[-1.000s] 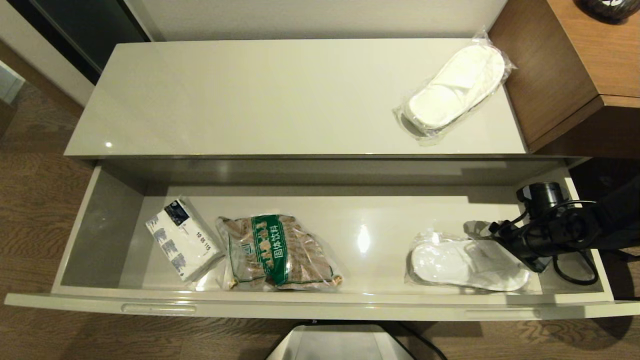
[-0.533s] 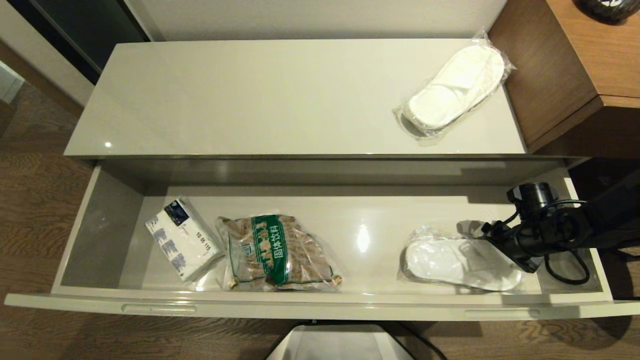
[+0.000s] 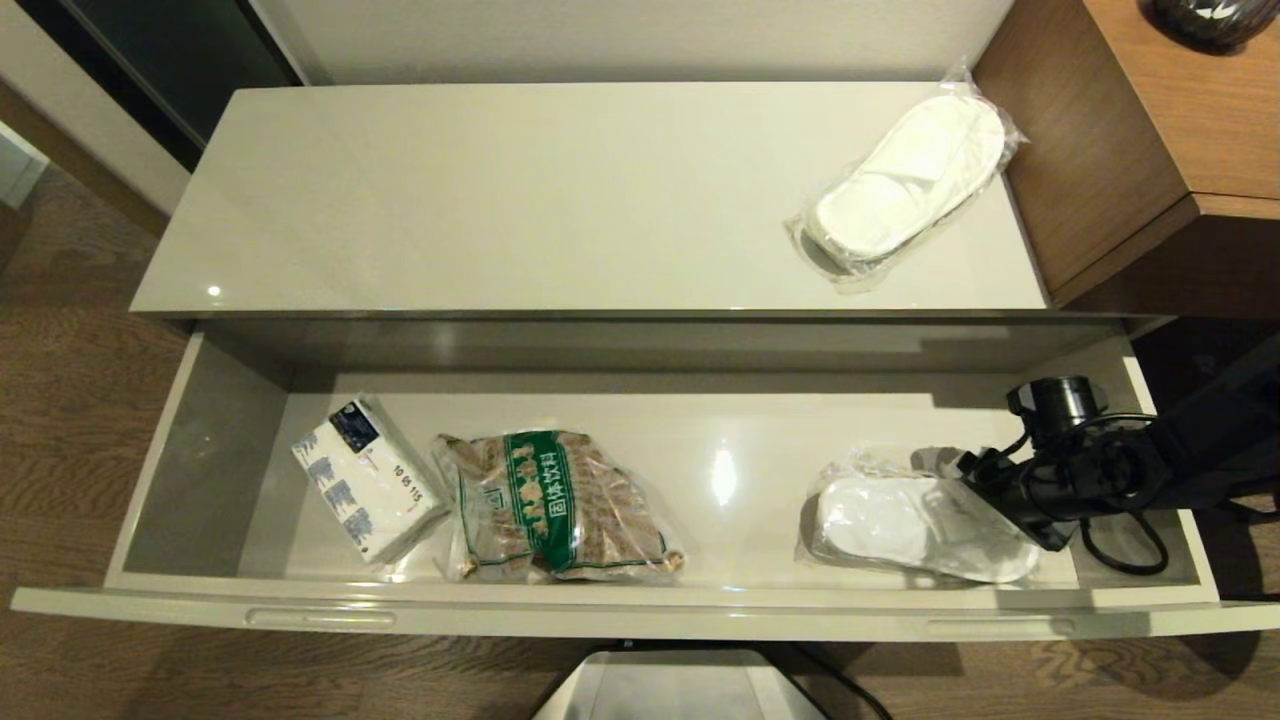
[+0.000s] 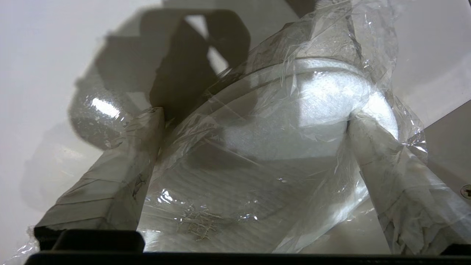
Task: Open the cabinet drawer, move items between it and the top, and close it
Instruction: Take out the disposable slippers from the drawer
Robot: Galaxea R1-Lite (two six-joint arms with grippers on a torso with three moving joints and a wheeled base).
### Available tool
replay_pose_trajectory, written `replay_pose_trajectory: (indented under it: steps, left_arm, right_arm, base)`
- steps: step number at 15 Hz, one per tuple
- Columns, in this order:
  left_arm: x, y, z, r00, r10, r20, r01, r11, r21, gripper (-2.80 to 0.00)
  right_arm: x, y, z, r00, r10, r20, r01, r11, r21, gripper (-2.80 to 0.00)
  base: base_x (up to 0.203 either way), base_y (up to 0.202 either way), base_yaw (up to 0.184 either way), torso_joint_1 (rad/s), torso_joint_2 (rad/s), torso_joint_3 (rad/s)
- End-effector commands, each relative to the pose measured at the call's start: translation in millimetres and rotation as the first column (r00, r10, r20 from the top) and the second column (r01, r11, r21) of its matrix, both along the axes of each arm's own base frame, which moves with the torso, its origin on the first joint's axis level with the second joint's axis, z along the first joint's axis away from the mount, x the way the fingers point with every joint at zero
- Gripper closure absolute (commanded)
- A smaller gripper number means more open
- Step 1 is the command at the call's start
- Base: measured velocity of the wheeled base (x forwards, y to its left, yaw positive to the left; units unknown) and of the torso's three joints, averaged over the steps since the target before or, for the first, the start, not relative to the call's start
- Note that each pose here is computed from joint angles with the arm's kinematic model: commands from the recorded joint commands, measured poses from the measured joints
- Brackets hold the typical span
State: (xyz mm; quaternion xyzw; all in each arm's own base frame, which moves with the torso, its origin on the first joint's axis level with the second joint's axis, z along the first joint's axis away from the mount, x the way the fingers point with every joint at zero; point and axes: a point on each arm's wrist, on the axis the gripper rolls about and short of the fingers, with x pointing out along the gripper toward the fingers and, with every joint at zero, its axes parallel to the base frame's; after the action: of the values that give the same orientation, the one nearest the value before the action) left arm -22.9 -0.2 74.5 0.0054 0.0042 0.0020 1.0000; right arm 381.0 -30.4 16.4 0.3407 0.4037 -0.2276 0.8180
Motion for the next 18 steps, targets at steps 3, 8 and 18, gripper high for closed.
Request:
replay_pose_trajectory:
  steps: [3, 8, 18]
  left_arm:
    - [0, 0, 0, 1.0, 0.001, 0.001, -0.001, 1.0, 0.0, 0.0]
    - [0, 0, 0, 1.0, 0.001, 0.001, -0.001, 1.0, 0.0, 0.0]
    - [0, 0, 0, 1.0, 0.001, 0.001, -0.001, 1.0, 0.0, 0.0]
  right_arm:
    - [-1, -2, -18, 0.999, -0.008, -0.05, 0.008, 1.0, 0.008, -2.8]
    - [-6, -1, -8, 0.999, -0.007, -0.035, 0.007, 1.0, 0.004, -2.8]
    - [-18, 29, -16, 0.997, 0.036, -0.067, -0.039, 0.998, -0.054, -2.8]
  base:
    - [0.0, 0.0, 0.0, 0.0, 0.0, 0.0]
    - [0.0, 0.0, 0.0, 0.0, 0.0, 0.0]
    - [0.0, 0.0, 0.0, 0.0, 0.0, 0.0]
